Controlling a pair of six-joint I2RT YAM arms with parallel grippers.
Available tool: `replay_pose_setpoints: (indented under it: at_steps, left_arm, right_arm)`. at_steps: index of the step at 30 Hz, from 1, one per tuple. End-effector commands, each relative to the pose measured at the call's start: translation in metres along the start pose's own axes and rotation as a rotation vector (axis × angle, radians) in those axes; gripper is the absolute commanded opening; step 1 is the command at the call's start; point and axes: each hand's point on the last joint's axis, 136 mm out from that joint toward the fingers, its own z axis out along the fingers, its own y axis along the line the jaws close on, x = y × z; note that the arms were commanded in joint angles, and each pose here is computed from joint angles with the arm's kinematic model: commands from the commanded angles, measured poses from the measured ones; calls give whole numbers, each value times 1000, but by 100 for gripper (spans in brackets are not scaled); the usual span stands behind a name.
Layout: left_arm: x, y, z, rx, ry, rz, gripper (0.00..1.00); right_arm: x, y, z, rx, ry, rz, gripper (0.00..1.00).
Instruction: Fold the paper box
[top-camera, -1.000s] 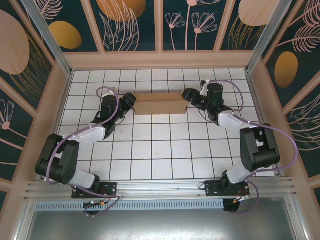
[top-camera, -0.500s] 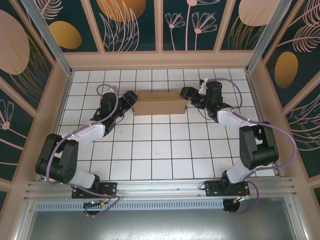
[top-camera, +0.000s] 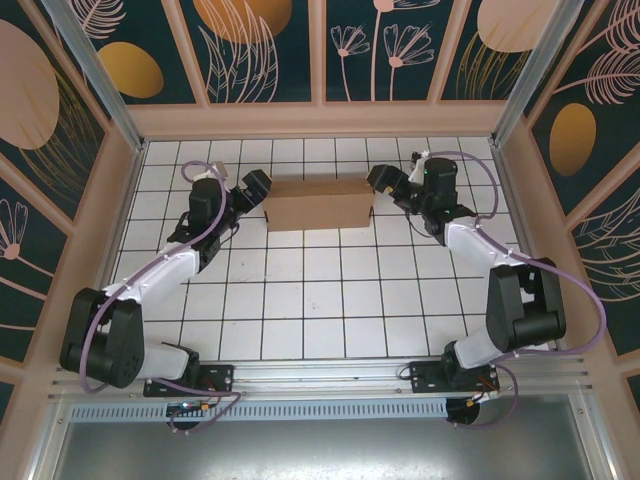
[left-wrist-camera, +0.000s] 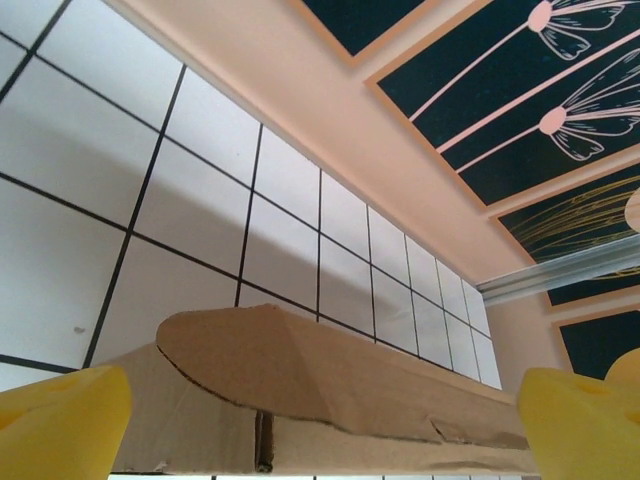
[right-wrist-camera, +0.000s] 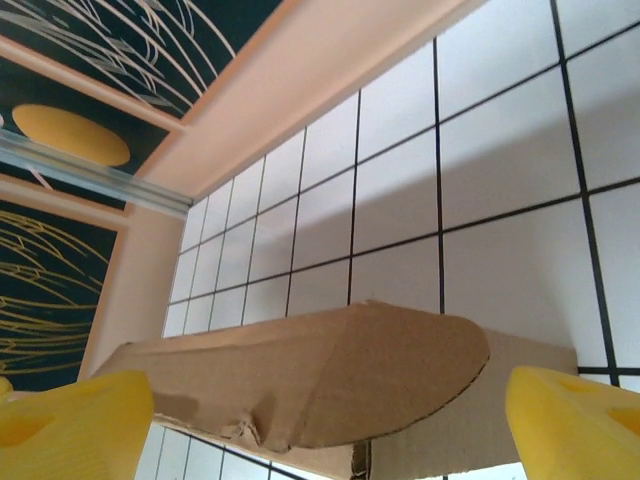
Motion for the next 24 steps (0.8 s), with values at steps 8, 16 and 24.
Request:
replay_pose_setpoints:
  at_steps: [8, 16, 24]
  left_arm:
    - [-68, -8, -73, -200, -253, 353, 99]
    - [-93, -41, -122, -154, -413, 675, 94]
    - [-56, -74, -113, 96, -304, 903, 99]
  right_arm:
    - [-66, 2, -73, 146, -288, -125, 92]
    - [-93, 36, -126, 110, -546, -385, 80]
    - [-77, 82, -128, -42, -508, -767, 76]
